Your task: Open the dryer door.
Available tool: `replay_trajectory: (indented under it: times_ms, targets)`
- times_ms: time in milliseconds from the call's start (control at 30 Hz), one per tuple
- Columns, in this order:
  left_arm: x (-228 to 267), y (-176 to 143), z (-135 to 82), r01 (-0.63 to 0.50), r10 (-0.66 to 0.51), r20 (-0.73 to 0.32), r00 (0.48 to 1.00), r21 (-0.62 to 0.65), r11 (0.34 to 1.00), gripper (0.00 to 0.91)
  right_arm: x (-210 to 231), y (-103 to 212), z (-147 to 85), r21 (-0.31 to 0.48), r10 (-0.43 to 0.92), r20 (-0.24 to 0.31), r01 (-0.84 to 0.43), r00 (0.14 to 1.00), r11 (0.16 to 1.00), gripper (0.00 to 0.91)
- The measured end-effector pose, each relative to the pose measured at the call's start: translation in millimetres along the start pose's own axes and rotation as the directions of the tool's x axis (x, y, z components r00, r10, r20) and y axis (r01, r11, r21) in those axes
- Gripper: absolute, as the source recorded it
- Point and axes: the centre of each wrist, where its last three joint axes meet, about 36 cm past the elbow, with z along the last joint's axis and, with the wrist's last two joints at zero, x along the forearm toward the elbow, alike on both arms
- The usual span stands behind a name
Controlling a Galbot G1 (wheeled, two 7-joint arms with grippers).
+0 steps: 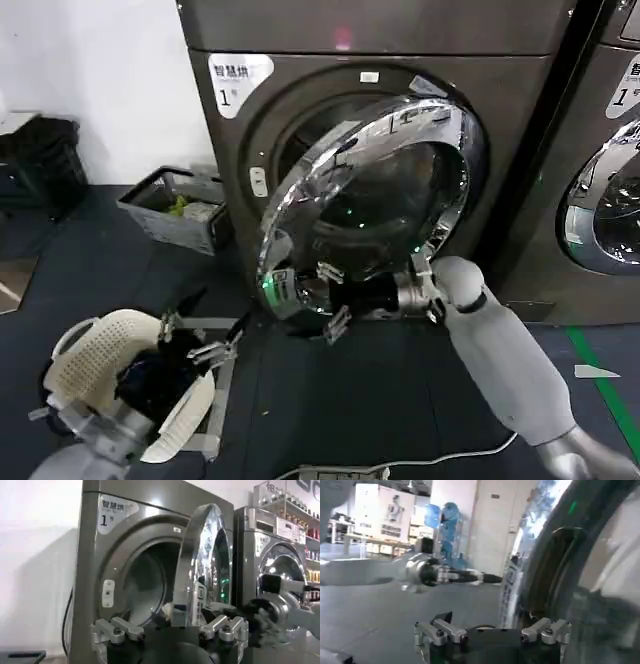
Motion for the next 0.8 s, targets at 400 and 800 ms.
replay_trajectory:
  times_ms: [400, 800]
  targets:
    - [-20.4, 43.0, -8.4, -0.060, 0.060, 0.009, 0.998, 0.018, 0.998, 0.907, 22.8, 24.9, 2.4, -0.047, -0.058, 0.046, 0.060, 0.997, 0.997, 0.907]
    - [-62.6, 84.7, -7.5, -0.179, 0.178, 0.023, 0.984, 0.070, 0.981, 0.907, 47.2, 53.4, 17.8, -0.070, -0.018, 0.090, 0.024, 0.996, 0.997, 0.907]
